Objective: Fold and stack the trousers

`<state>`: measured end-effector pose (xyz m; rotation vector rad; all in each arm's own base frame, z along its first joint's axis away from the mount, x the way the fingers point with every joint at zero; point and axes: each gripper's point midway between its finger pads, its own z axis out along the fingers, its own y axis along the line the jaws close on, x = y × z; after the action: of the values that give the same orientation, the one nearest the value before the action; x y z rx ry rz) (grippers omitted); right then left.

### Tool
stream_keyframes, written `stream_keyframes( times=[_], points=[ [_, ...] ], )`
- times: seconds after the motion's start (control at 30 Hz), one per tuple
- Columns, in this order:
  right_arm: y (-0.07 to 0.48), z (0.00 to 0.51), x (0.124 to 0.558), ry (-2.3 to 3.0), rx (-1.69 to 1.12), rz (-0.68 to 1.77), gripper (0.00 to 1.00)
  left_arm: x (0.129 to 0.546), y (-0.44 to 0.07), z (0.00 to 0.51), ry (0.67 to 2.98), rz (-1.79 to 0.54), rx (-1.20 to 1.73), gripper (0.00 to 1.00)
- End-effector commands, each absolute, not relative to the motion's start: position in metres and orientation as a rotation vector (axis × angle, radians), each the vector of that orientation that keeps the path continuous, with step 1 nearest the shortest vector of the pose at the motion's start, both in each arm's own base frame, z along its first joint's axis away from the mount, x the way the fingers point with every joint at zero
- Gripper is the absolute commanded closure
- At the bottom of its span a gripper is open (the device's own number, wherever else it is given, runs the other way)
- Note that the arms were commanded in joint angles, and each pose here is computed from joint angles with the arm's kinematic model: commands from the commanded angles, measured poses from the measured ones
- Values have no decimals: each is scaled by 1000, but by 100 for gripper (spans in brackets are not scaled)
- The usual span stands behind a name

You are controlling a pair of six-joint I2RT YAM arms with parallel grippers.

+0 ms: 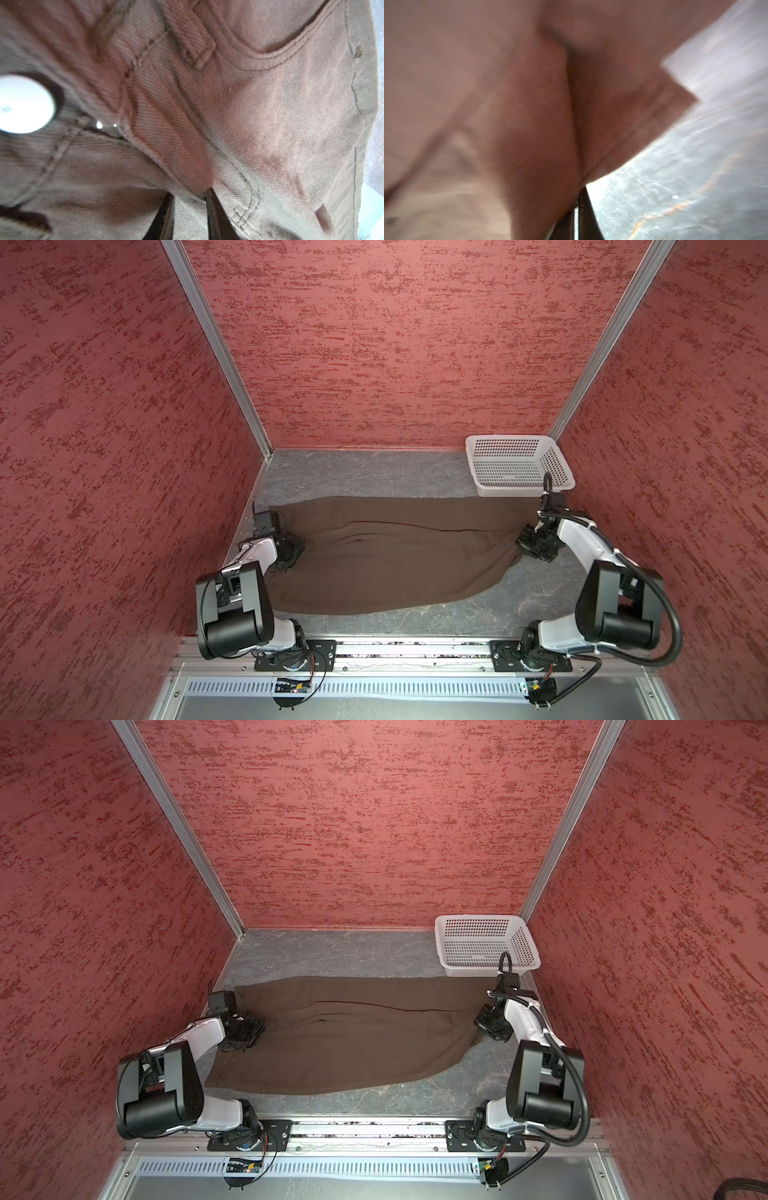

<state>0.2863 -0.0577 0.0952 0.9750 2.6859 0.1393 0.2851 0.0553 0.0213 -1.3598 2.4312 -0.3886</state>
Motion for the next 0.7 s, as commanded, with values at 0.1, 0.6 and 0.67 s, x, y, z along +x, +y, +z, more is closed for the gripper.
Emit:
stream_keyframes(
  times=[0.1,0.6,0.67],
  points=[
    [-102,176,270,2391,1126,77,100,266,62,6,2457,-328,-1428,71],
    [-143,183,218,2125,1449,129,100,263,66,4,2443,-337,-1456,71],
    [-144,193,217,2100,1452,126,100,264,68,5,2438,-328,-1456,71]
  ],
)
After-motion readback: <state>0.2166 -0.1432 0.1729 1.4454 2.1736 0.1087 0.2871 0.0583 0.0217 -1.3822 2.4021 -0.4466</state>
